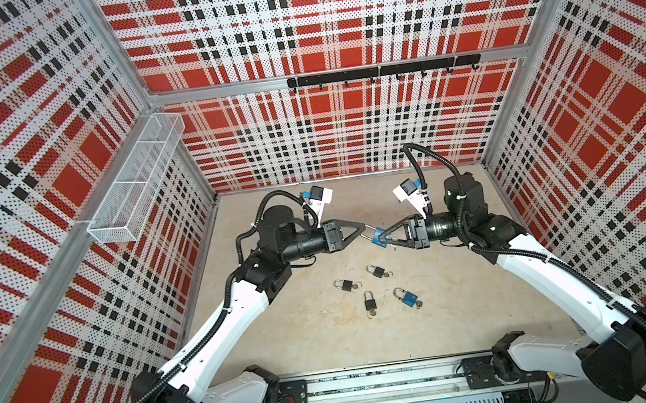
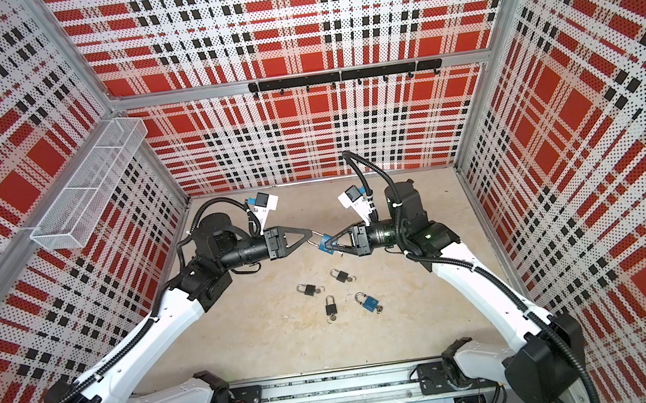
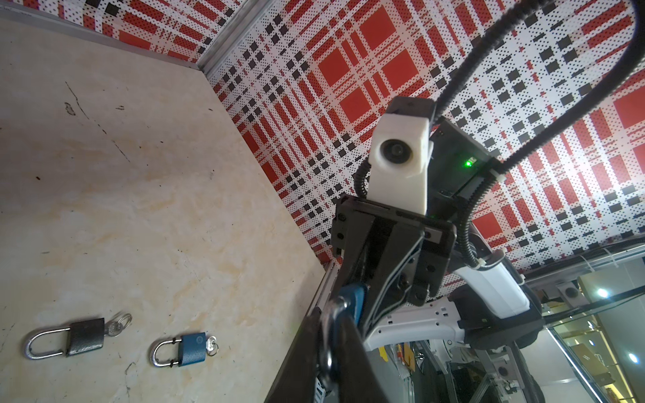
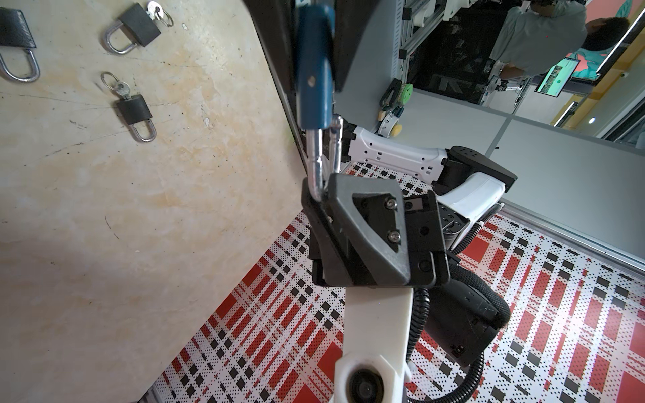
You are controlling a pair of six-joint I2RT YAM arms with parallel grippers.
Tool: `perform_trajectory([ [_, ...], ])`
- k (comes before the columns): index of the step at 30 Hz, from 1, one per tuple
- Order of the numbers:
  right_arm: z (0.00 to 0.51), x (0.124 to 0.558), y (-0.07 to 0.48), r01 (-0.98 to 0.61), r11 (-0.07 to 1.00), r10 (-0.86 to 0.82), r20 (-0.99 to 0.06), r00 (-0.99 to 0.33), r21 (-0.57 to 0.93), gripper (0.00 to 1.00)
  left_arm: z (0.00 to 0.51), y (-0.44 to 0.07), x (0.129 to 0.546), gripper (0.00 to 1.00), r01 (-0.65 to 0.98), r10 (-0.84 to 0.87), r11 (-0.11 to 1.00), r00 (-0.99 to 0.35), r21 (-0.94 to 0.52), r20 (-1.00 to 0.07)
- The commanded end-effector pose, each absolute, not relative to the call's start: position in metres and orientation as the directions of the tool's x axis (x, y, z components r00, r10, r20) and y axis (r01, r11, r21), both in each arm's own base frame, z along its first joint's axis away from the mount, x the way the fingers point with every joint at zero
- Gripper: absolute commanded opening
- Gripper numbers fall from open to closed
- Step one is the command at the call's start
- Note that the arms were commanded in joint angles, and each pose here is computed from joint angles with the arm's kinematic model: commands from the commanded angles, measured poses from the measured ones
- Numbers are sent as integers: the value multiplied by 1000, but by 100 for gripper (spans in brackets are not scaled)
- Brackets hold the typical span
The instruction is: Lock with the key
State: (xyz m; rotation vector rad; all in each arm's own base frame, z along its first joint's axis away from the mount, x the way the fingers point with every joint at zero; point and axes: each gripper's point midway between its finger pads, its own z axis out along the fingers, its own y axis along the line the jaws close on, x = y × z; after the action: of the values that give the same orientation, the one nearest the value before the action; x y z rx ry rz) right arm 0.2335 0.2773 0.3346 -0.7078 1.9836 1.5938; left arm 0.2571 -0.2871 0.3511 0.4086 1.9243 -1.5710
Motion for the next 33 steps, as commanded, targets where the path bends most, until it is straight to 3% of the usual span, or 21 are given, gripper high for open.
perform_trajectory([
  [1, 363, 233, 280, -730, 122, -63, -729, -682, 673, 0, 348, -289, 252, 13, 598, -120, 231, -766, -768, -632],
  [10, 378, 223, 281, -716, 35, -40, -715, -698, 698, 0, 337, -289, 253, 0, 591, -112, 245, -770, -769, -628],
  [23, 386, 217, 281, -691, -28, -29, -691, -722, 723, 0, 336, -294, 254, 0, 597, -115, 250, -764, -762, -636],
  [33, 387, 223, 282, -690, -19, 1, -690, -724, 724, 0, 336, -308, 245, 0, 604, -105, 236, -763, -762, -637],
])
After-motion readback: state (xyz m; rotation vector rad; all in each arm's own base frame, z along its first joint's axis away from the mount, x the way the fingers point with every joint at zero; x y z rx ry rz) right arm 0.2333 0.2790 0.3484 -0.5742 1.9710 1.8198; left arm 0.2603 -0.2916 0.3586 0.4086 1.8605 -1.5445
